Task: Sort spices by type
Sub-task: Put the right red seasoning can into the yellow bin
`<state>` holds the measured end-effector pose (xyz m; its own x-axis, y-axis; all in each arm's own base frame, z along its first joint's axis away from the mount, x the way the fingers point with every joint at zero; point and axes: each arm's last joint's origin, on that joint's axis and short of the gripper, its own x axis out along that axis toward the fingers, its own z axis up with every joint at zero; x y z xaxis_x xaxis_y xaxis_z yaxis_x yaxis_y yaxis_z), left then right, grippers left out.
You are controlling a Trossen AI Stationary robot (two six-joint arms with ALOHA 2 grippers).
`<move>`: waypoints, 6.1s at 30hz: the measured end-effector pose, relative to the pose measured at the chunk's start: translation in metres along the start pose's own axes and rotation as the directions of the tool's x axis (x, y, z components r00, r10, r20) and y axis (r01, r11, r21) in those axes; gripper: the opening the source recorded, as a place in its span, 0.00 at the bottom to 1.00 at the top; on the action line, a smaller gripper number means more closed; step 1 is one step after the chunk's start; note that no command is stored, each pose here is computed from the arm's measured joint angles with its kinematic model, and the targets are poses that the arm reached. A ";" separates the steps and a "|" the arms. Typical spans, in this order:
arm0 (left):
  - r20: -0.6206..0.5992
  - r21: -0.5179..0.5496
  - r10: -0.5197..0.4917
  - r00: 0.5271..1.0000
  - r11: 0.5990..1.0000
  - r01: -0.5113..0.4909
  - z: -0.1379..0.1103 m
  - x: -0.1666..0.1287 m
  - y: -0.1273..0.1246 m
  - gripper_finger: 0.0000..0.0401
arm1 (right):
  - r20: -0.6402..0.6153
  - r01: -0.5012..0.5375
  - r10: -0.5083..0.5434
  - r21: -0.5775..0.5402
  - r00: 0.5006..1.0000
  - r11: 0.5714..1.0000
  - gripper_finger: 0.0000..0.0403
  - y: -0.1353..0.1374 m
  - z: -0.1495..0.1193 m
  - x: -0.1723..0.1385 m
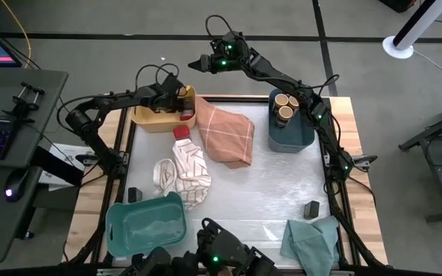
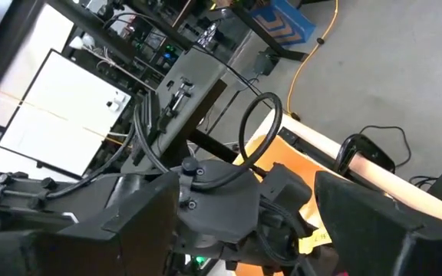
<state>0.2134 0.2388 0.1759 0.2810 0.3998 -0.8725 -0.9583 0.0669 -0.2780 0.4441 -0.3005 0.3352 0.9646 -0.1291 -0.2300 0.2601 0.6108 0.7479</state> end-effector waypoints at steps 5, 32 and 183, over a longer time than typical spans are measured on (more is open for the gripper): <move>0.026 0.009 -0.013 1.000 1.000 0.013 0.002 -0.002 -0.002 0.04 | 0.001 0.001 -0.001 0.004 1.000 1.000 0.74 0.000 0.000 0.000; 0.006 0.157 0.011 1.000 0.987 -0.012 -0.008 0.001 -0.009 0.00 | 0.029 0.026 -0.026 0.011 0.999 1.000 0.74 -0.010 0.010 -0.007; 0.328 0.937 -0.277 0.903 0.219 -0.273 -0.034 -0.152 -0.041 0.68 | -0.198 0.055 -0.091 -0.183 0.976 0.982 0.74 0.039 -0.068 0.029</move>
<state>0.2117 0.1446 0.3064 0.5014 0.6429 -0.5791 -0.3364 0.7615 0.5541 0.4795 -0.2270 0.3153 0.9089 -0.0271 -0.4162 0.3001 0.7355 0.6074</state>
